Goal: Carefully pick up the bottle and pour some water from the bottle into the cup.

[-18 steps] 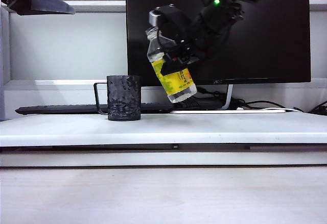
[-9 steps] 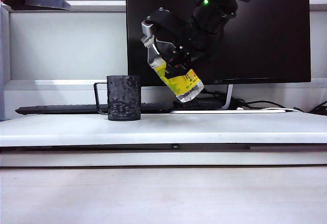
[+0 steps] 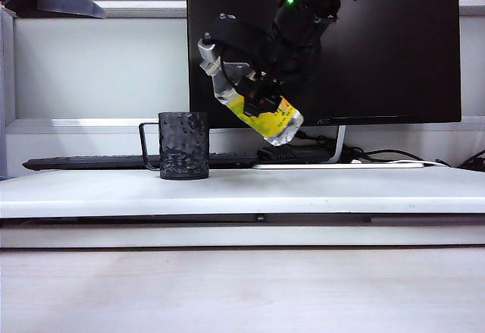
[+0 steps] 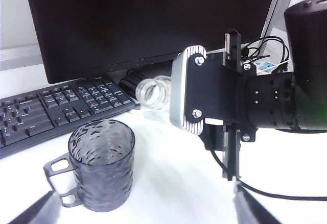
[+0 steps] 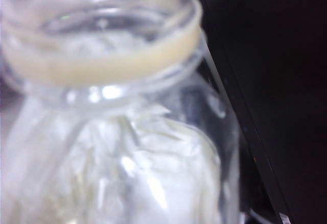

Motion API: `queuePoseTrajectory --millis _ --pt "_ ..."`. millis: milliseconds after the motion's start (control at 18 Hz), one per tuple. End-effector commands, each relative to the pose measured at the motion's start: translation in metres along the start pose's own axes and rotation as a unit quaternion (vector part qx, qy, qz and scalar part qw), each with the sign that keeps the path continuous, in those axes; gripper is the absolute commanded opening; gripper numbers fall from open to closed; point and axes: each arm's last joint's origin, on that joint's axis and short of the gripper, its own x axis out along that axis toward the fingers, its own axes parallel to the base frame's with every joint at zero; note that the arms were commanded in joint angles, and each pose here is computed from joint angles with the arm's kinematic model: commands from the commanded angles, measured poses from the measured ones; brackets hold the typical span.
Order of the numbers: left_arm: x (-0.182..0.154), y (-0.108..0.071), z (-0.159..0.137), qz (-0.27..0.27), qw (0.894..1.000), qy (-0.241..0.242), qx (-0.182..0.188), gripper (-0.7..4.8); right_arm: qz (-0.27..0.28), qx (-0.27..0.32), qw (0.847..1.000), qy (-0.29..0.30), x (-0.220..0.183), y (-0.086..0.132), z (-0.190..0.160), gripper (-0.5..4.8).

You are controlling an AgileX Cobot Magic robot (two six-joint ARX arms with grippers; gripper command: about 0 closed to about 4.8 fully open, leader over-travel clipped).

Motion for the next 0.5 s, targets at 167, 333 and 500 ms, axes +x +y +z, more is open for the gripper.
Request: queuePoseTrajectory --millis 167,333,500 --pt "-0.001 -0.001 0.0 -0.014 1.0 0.006 0.0 4.79 -0.057 -0.004 0.998 -0.038 -0.004 -0.012 0.013 2.11" --pt "-0.001 -0.001 0.0 -0.021 1.0 0.006 0.001 4.79 -0.067 -0.035 0.996 -0.041 0.009 -0.004 0.01 2.11" --pt "-0.001 -0.001 0.0 -0.021 1.0 0.006 0.001 4.79 -0.068 -0.038 0.996 -0.035 0.021 0.005 0.005 2.11"
